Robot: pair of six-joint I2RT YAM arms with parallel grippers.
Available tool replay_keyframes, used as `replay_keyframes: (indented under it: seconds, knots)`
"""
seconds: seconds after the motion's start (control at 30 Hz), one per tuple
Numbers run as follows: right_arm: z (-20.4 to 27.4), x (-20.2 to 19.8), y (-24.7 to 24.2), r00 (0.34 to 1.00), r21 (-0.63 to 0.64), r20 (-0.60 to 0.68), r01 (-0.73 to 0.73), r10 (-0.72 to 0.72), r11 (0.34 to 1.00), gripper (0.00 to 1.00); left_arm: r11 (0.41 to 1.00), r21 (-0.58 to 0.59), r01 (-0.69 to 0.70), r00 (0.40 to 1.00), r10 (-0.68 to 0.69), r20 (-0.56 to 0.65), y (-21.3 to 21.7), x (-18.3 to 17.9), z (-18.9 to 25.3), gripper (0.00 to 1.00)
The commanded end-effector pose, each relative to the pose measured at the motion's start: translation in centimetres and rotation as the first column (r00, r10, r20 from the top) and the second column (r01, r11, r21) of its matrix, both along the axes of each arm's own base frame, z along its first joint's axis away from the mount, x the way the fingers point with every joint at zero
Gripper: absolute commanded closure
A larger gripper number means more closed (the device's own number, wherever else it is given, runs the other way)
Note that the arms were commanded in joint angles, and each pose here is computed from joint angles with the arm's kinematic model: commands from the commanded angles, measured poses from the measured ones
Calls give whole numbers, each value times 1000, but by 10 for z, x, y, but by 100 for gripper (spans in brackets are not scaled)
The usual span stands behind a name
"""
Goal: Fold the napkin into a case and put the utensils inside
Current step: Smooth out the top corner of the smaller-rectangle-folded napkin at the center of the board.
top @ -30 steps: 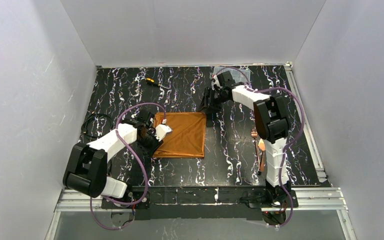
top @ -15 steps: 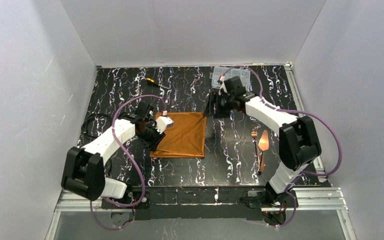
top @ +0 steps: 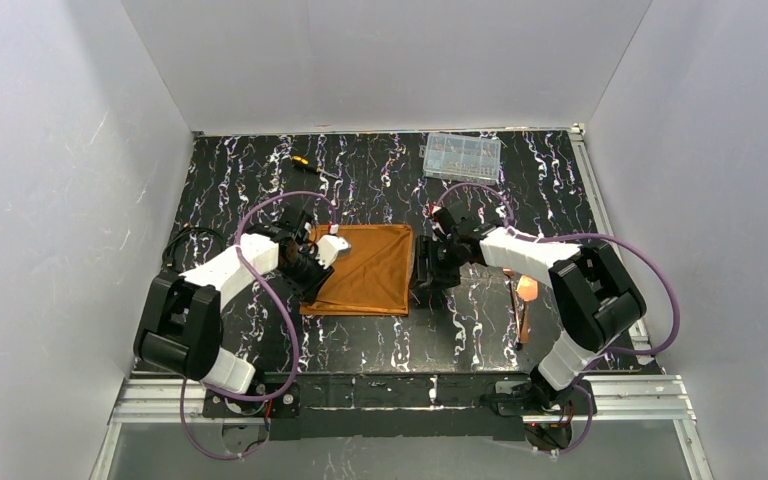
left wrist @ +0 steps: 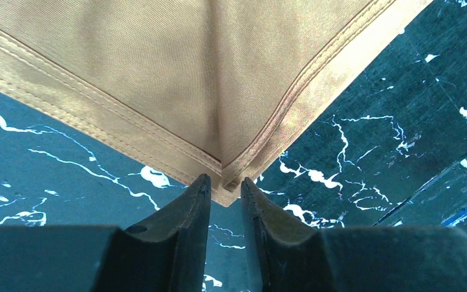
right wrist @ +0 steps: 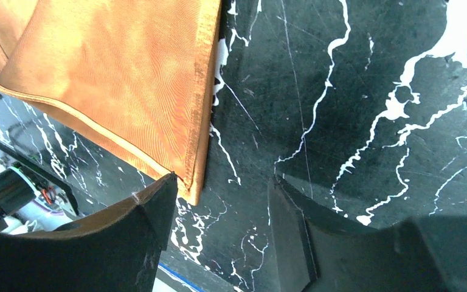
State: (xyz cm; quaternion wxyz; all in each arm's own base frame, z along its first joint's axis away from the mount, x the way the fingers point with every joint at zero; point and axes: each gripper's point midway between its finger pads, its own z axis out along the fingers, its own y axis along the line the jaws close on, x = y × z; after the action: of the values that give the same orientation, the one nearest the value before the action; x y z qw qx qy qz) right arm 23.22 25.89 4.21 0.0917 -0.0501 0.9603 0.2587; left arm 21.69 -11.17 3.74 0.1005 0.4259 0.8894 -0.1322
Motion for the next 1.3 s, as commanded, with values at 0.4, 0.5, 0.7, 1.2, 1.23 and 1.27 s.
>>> replay_keyframes:
  seconds: [0.4,0.5,0.7,1.2,1.23,1.27]
  knots:
    - [42,44,29,993,72,113,11,-19,997,34,1000,15,-13,998,14,-67,4,-20,-16,74]
    - [40,42,28,994,65,108,11,-18,998,34,1000,8,-18,997,18,-70,4,-24,-12,70]
    - [38,41,29,994,72,104,14,-21,997,35,1000,16,-9,999,9,-51,6,-22,-13,66]
    - [37,38,31,995,96,100,11,-20,995,39,999,-6,-34,996,34,-77,-1,-19,-15,83]
    - [38,39,31,995,96,102,12,-22,995,39,999,-7,-35,996,35,-78,-1,-19,-15,87]
    - [37,38,31,995,95,99,12,-22,995,39,999,-8,-34,996,33,-79,-2,-20,-15,90]
